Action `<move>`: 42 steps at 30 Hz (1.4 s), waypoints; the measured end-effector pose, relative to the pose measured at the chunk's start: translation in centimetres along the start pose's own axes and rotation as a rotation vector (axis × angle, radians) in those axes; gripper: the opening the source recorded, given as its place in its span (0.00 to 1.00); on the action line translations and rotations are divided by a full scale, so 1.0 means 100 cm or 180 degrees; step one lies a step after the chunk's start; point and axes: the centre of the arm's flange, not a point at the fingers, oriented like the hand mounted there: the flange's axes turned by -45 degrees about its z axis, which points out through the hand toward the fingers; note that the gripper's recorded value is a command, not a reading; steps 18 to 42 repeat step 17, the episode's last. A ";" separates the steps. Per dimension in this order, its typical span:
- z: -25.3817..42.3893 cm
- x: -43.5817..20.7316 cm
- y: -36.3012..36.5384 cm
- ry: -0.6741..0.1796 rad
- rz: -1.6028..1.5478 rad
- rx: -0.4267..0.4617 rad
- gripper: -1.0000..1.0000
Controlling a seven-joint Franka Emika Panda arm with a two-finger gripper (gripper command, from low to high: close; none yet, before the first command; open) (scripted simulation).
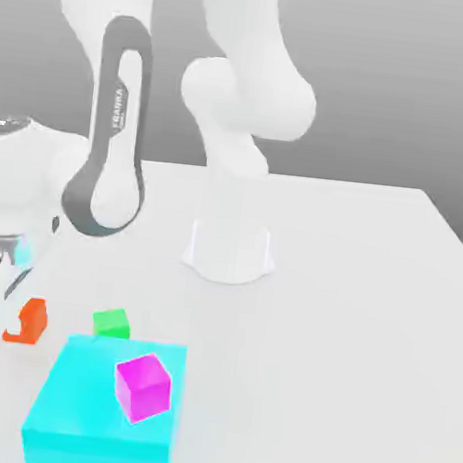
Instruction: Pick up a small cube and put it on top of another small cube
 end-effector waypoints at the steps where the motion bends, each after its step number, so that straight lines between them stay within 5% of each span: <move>1: -0.011 -0.008 -0.013 -0.0006 -0.0127 0.0006 0.00; 9: -0.117 -0.192 -0.143 -0.0017 -0.1973 0.0013 0.00; 13: -0.094 -0.213 -0.152 -0.0001 -0.2165 -0.0001 0.00; 14: -0.081 -0.214 -0.151 -0.0003 -0.2169 0.0000 1.00; 42: -0.081 -0.213 -0.151 -0.0003 -0.2168 0.0000 1.00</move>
